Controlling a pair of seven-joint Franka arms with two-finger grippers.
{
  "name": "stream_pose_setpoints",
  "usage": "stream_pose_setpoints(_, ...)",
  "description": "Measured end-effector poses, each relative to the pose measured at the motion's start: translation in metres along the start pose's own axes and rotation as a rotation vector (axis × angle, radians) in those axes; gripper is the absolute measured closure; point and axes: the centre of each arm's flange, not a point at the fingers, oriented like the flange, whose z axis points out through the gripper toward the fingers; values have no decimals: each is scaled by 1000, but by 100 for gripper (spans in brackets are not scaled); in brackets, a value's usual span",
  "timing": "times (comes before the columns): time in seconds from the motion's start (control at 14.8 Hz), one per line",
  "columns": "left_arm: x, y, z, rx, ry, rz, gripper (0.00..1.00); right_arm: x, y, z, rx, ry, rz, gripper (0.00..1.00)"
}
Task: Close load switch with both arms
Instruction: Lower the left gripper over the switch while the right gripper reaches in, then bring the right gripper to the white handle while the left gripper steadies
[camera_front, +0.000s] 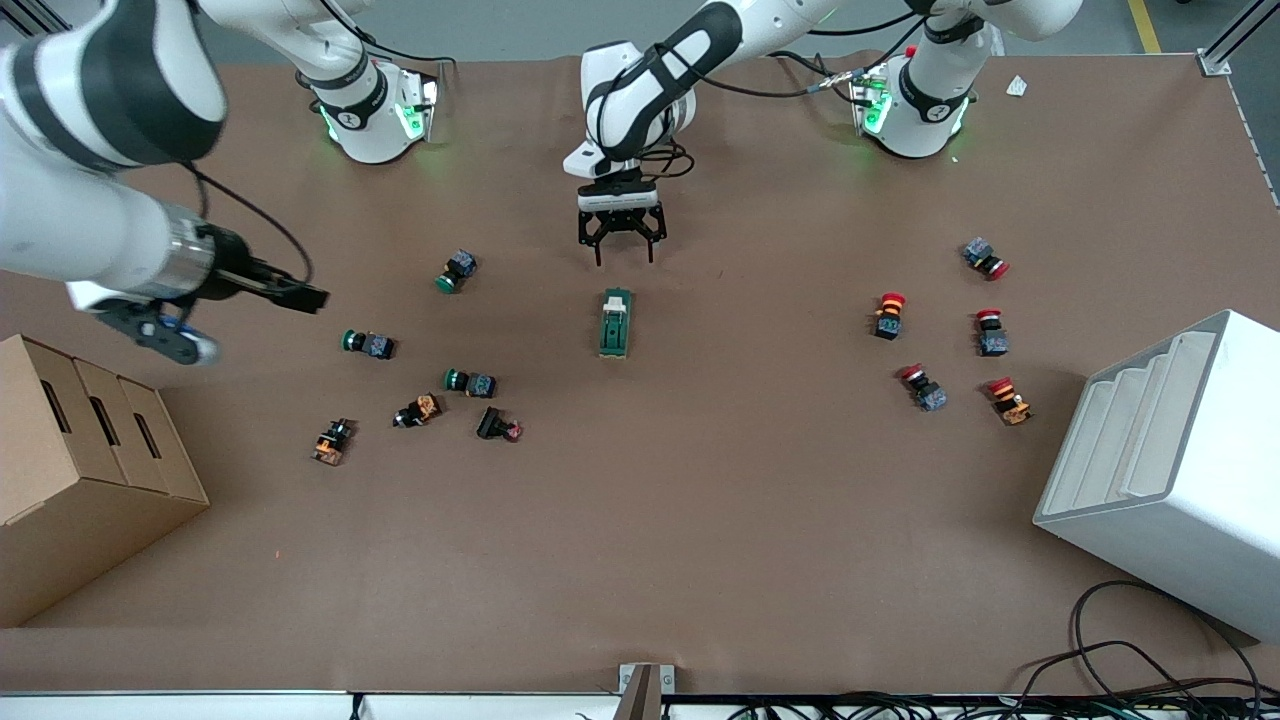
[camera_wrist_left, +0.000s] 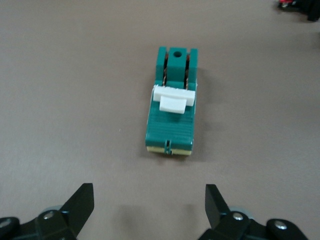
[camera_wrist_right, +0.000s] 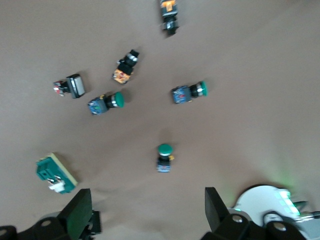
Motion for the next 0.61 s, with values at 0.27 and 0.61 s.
stream_pose_setpoints(0.27, -8, -3, 16, -13, 140, 71, 1, -28, -58, 50, 32, 58, 105, 0)
stream_pose_setpoints(0.61, -31, -1, 30, -71, 235, 35, 1, -56, -116, 128, 64, 64, 181, 0)
